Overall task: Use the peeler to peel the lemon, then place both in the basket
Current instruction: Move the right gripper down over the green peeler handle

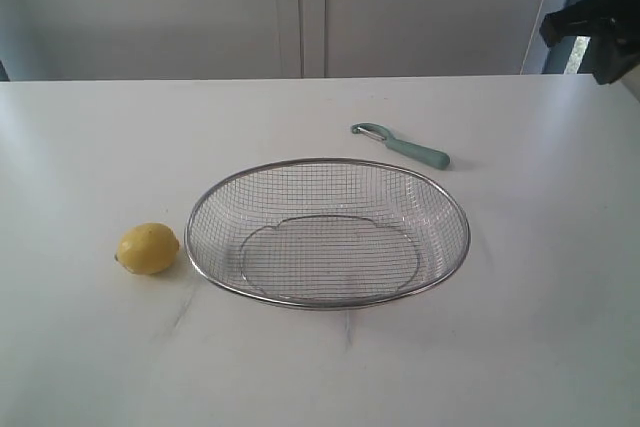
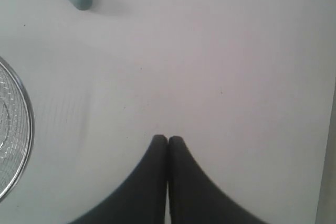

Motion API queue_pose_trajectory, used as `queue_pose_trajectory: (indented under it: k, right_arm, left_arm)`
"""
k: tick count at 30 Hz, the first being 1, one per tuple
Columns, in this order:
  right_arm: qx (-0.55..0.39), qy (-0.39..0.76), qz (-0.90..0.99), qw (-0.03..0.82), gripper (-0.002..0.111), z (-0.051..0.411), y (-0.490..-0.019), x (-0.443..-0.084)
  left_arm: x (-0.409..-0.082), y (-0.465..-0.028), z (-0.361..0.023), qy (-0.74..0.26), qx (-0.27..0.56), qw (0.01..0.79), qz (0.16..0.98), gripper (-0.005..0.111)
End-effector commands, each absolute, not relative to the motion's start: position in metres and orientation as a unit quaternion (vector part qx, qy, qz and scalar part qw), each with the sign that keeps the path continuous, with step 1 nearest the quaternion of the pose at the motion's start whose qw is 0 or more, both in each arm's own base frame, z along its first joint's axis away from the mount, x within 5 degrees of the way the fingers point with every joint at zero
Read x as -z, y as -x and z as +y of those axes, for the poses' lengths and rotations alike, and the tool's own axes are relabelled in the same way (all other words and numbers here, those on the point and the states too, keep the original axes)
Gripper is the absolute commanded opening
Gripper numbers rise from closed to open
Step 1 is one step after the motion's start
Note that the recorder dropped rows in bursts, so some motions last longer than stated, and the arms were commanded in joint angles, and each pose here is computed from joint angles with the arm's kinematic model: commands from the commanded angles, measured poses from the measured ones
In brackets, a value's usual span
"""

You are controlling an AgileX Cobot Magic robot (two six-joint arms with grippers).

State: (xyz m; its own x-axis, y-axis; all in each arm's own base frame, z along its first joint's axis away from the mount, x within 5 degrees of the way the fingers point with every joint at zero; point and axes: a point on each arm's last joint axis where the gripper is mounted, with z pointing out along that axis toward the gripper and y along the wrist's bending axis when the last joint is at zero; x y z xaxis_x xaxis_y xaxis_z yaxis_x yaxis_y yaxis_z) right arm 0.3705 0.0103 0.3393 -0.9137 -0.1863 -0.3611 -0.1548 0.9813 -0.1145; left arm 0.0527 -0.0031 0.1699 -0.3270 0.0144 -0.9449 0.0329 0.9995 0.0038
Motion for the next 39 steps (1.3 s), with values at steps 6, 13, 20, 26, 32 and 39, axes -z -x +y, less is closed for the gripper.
queue_pose_trajectory:
  k: [6,13,20,26,32,39]
  right_arm:
    - [0.044,0.169,0.966,0.193,0.0,0.055,-0.404,-0.328]
    - [0.045,0.254,0.949,0.182,0.0,0.09,-0.426,-0.306]
    - [0.055,0.351,0.923,0.147,0.0,0.1,-0.435,-0.278]
    - [0.075,0.445,0.876,0.171,0.0,0.104,-0.449,-0.263]
    - [0.07,0.499,0.843,0.186,0.007,0.111,-0.46,-0.244]
    - [0.072,0.516,0.825,0.219,0.035,0.117,-0.478,-0.216]
  left_arm:
    - [-0.169,-0.053,-0.003,-0.011,0.01,0.581,0.814,0.0]
    - [-0.169,-0.053,-0.003,-0.011,0.01,0.581,0.814,0.0]
    - [-0.169,-0.053,-0.003,-0.011,0.01,0.581,0.814,0.0]
    - [-0.169,-0.053,-0.003,-0.011,0.01,0.581,0.814,0.0]
    - [-0.169,-0.053,-0.003,-0.011,0.01,0.581,0.814,0.0]
    - [-0.169,-0.053,-0.003,-0.011,0.01,0.581,0.814,0.0]
